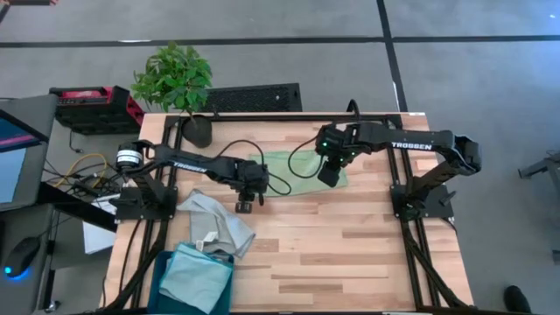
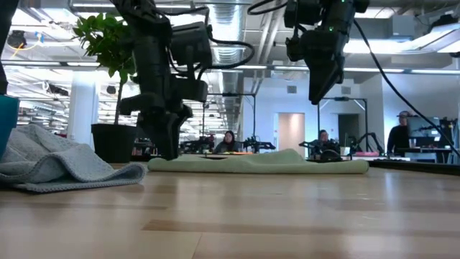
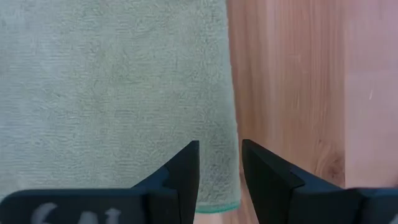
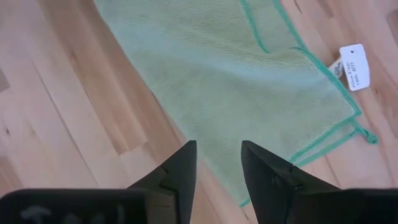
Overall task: Fold microfiber towels
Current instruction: Fold the green microfiber towel
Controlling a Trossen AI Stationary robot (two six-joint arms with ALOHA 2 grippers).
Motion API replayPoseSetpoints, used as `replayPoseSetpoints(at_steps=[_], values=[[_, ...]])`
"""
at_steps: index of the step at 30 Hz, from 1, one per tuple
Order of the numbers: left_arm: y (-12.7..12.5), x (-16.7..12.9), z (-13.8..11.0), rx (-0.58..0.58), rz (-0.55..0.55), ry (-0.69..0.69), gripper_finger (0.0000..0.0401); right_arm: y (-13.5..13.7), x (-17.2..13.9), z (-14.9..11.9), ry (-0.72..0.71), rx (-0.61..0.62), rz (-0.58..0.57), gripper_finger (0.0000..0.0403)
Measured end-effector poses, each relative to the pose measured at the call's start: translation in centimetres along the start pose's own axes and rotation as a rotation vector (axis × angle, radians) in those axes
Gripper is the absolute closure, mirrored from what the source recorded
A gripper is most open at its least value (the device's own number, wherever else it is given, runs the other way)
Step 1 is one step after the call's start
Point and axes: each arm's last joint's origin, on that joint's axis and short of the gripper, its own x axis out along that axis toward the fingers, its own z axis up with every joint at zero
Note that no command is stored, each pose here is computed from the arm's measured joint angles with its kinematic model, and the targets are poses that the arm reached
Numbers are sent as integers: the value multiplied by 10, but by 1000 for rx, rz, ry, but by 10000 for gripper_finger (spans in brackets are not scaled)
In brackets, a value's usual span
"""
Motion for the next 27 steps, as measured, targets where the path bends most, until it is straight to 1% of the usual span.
replayPoseSetpoints(at_steps=[10, 15, 18, 20, 22, 25, 27], values=[[-4, 16, -16, -19, 6, -11, 289, 1, 0, 0, -3, -2, 1, 261], [-5, 21, -23, -13, 64, -14, 289, 1, 1, 0, -3, -1, 1, 268], [-5, 21, -24, -15, 74, -3, 295, 1, 1, 0, -3, -2, 1, 270], [-5, 21, -24, -15, 73, -2, 310, 1, 1, 0, -4, -2, 0, 271], [-5, 22, -24, -30, 79, 1, 334, 1, 1, 0, -4, -2, 0, 271], [-4, 21, -24, -88, 96, 2, 381, 1, 1, 0, 3, -1, -1, 271], [-3, 19, -22, -139, 108, 4, 393, 0, 0, -2, 27, -4, -5, 270]])
